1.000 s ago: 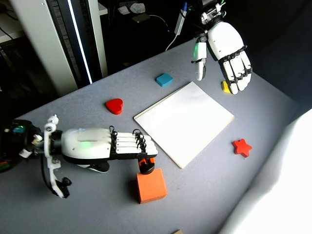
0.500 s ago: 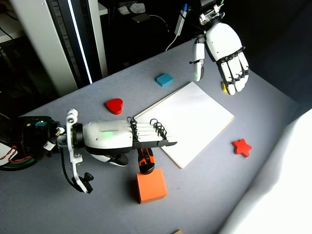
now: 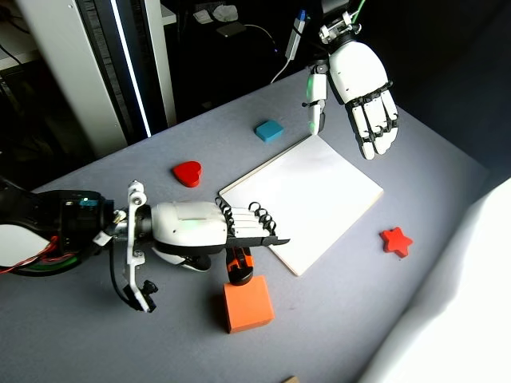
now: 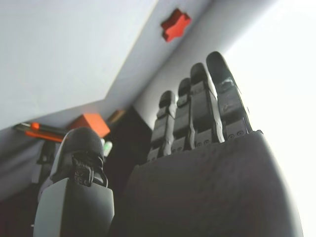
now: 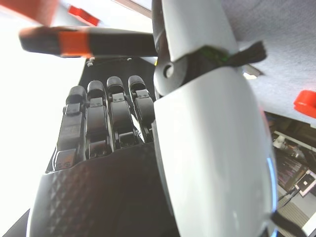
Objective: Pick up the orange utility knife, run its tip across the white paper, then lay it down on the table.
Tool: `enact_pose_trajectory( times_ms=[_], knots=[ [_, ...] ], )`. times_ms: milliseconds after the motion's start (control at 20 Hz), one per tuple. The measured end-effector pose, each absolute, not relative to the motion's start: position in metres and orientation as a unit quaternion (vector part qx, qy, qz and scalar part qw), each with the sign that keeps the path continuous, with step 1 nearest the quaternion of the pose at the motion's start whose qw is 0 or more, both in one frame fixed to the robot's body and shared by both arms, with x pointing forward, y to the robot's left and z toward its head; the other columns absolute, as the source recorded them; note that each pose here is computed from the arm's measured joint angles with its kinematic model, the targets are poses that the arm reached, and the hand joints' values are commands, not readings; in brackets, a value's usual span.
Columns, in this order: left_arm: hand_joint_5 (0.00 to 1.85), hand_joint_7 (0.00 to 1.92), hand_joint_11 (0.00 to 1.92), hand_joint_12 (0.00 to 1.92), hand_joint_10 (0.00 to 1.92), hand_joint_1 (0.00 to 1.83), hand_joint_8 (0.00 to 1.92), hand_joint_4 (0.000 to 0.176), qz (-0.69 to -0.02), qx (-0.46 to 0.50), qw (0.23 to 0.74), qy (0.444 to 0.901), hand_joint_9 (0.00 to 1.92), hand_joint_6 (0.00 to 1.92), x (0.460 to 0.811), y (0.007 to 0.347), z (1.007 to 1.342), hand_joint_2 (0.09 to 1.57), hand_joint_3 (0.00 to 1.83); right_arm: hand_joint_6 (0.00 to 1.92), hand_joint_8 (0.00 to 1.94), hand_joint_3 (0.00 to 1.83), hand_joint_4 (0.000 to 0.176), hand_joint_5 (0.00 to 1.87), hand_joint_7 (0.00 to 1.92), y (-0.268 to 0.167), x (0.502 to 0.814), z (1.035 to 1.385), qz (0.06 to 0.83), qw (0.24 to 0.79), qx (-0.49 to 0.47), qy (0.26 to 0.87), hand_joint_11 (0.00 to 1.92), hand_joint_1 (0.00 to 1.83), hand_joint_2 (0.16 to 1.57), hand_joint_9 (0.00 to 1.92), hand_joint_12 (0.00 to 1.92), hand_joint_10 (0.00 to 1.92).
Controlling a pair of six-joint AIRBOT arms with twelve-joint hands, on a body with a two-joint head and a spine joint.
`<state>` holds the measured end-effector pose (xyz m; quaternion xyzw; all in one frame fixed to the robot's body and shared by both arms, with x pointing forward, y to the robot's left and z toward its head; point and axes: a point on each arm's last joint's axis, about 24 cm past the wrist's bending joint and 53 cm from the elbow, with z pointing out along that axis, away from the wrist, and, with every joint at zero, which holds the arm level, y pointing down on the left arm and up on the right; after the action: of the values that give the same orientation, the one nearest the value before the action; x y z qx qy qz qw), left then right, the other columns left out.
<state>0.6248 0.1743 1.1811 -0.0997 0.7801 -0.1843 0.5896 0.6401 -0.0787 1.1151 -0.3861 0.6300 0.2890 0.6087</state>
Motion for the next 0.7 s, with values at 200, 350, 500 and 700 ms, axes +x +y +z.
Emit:
enact_pose_trajectory(
  times_ms=[200,350,500,700],
  knots=[
    [0.04,0.07,0.0,0.6,0.01,0.09,0.0,0.054,-0.183,-0.099,0.587,0.782,0.16,0.0,0.624,0.175,1.178,1.29,0.0,0.0,0.0,0.01,0.0,0.0,0.0,-0.071,0.646,1.122,0.286,0.613,-0.385,0.628,0.0,1.07,0.99,0.0,0.0,0.0],
    [0.04,0.08,0.0,0.6,0.01,0.09,0.0,0.048,-0.183,-0.1,0.587,0.783,0.16,0.0,0.624,0.175,1.178,1.29,0.0,0.0,0.0,0.0,0.0,0.0,0.0,-0.067,0.651,1.122,0.274,0.608,-0.394,0.633,0.0,1.1,0.98,0.0,0.0,0.0],
    [0.05,0.08,0.0,0.63,0.01,0.1,0.0,0.048,-0.183,-0.1,0.587,0.782,0.17,0.0,0.624,0.175,1.178,1.29,0.0,0.0,0.0,0.0,0.0,0.0,0.0,-0.068,0.655,1.118,0.263,0.602,-0.395,0.643,0.0,1.08,0.99,0.0,0.0,0.0],
    [0.04,0.06,0.0,0.66,0.0,0.07,0.0,0.049,-0.182,-0.101,0.588,0.782,0.16,0.0,0.625,0.176,1.178,1.29,0.0,0.0,0.0,0.0,0.0,0.0,0.0,-0.059,0.657,1.112,0.265,0.594,-0.393,0.65,0.0,1.09,0.99,0.0,0.0,0.0]
  ],
)
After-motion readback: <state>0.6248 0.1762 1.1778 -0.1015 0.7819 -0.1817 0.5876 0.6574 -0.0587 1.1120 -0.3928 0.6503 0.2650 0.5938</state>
